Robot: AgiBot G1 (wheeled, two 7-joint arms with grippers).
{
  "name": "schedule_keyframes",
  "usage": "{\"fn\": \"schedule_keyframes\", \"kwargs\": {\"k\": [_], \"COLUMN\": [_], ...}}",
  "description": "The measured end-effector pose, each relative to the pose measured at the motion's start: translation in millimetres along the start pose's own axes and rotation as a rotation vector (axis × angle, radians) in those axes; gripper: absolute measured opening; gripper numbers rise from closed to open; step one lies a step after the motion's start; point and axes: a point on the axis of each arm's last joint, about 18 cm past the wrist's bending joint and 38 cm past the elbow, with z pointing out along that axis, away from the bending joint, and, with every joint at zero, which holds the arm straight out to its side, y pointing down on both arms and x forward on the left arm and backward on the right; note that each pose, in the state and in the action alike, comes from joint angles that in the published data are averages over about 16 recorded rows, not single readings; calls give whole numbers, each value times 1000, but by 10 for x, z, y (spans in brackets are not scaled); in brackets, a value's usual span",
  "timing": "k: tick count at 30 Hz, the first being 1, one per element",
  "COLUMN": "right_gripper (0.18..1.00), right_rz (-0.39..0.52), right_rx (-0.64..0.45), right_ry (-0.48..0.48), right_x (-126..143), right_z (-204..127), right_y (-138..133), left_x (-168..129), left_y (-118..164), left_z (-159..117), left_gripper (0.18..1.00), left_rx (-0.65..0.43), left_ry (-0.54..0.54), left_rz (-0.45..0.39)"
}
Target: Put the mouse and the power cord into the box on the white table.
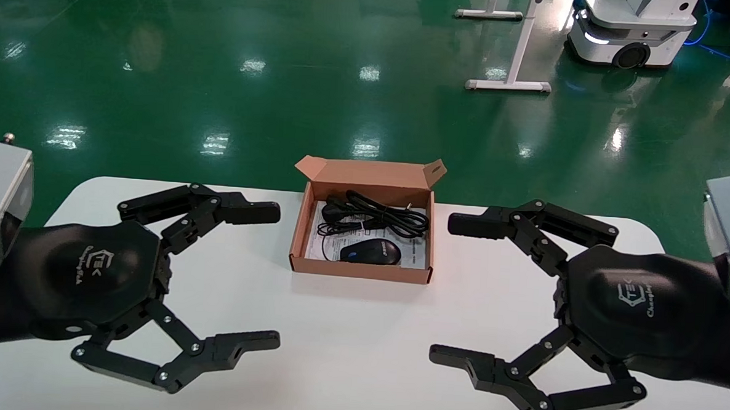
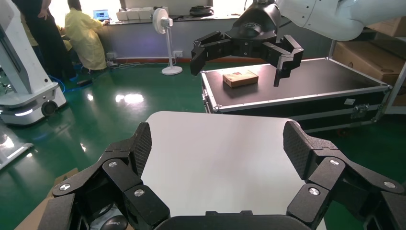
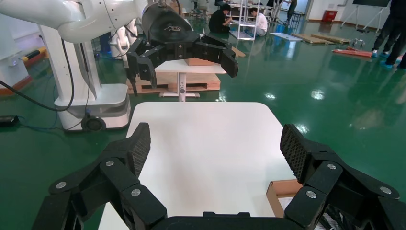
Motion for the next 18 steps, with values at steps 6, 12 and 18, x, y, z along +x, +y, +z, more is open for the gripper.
{"fn": "schedule_keyframes", "kwargs": {"k": [6, 12, 18], "right_gripper": [1001, 1001, 1001], "right_rz": [0, 0, 0], "right_rx": [0, 0, 0], "right_ry": [0, 0, 0], "right_x": [0, 0, 0], "right_z": [0, 0, 0], "right_y": [0, 0, 0], "left_x": [0, 0, 0], "left_y": [0, 0, 0], "left_z": [0, 0, 0], "left_gripper": [1000, 1000, 1000], "left_rx": [0, 0, 0], "left_ry": [0, 0, 0], "left_rz": [0, 0, 0]}}
